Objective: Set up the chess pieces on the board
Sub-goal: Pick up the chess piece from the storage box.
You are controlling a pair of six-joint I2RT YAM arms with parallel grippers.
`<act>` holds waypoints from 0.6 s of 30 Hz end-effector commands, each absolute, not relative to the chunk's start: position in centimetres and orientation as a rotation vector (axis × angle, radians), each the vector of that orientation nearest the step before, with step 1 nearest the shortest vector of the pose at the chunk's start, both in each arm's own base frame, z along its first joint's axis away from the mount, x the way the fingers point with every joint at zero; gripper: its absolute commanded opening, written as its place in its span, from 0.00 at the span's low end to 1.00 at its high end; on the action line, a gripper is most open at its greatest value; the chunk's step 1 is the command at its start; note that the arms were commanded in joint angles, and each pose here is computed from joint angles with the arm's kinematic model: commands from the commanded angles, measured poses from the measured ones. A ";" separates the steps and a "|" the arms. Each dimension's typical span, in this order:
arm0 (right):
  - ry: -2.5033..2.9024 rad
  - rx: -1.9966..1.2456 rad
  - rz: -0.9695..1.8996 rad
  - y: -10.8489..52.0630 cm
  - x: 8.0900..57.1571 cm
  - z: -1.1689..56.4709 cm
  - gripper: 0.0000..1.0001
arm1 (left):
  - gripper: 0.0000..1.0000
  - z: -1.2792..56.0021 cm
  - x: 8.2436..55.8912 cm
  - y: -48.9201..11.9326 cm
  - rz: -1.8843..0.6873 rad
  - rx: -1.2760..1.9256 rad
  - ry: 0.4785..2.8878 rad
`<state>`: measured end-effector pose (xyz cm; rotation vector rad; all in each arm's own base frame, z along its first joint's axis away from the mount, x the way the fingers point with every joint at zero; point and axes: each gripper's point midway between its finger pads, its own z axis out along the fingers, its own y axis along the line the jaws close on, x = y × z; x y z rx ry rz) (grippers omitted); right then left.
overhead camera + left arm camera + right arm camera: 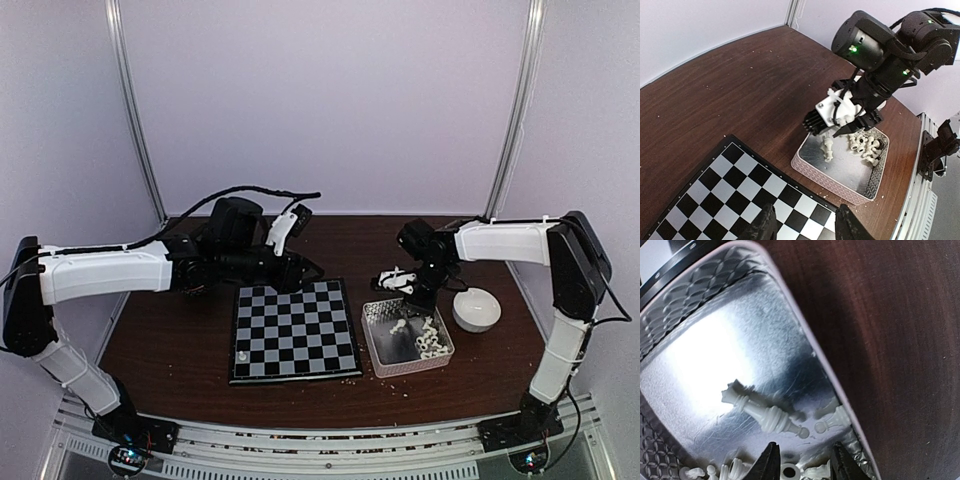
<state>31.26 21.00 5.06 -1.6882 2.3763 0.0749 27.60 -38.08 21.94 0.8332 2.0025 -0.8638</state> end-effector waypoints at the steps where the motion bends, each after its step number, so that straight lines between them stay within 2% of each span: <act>1: 2.390 -1.552 0.011 21.6 33.7 5.8 0.33 | 0.41 23.3 27.2 -39.1 -0.917 0.838 1.948; 13: 2.447 -1.398 -0.193 21.3 33.8 4.1 0.23 | 0.41 22.8 27.0 -39.8 -0.929 0.847 1.961; 18: 2.475 -1.339 -0.234 20.7 33.8 4.0 0.22 | 0.41 22.5 26.6 -39.8 -0.927 0.842 1.970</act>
